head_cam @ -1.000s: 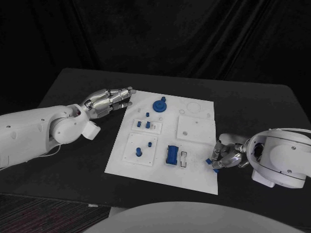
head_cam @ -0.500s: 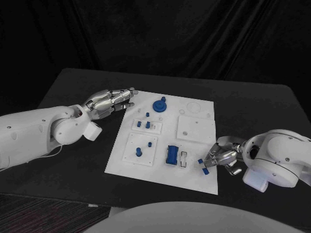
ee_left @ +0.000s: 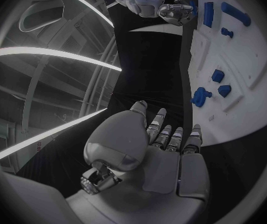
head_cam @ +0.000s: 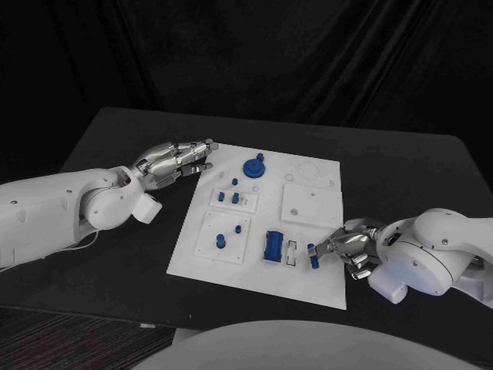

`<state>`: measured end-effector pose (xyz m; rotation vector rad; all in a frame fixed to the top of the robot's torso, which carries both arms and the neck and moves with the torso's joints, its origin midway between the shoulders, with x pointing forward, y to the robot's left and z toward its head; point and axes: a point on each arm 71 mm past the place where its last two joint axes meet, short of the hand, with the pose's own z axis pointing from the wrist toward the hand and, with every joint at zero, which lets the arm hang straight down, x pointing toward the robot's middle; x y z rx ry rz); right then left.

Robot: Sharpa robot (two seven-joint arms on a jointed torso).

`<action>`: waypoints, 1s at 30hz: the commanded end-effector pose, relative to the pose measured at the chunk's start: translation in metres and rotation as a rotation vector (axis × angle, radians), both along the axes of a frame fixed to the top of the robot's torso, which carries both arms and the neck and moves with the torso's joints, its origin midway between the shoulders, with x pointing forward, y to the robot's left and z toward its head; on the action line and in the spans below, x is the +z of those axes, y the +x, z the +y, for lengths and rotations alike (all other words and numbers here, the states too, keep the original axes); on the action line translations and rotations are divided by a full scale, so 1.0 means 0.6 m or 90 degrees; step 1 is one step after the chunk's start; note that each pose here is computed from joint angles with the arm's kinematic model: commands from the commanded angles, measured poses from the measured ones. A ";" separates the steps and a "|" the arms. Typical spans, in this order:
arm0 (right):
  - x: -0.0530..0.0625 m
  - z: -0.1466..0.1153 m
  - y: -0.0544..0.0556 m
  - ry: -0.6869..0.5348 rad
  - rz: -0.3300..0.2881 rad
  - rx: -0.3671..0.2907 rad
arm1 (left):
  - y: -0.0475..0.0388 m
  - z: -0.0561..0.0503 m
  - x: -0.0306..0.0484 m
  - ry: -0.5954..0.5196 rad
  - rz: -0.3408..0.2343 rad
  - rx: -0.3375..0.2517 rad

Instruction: Assemble the parts on the task board

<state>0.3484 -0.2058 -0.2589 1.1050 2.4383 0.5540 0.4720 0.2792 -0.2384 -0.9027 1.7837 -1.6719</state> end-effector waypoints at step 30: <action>-0.028 0.047 -0.008 0.035 -0.037 -0.093 | 0.000 -0.002 0.003 -0.012 -0.010 0.005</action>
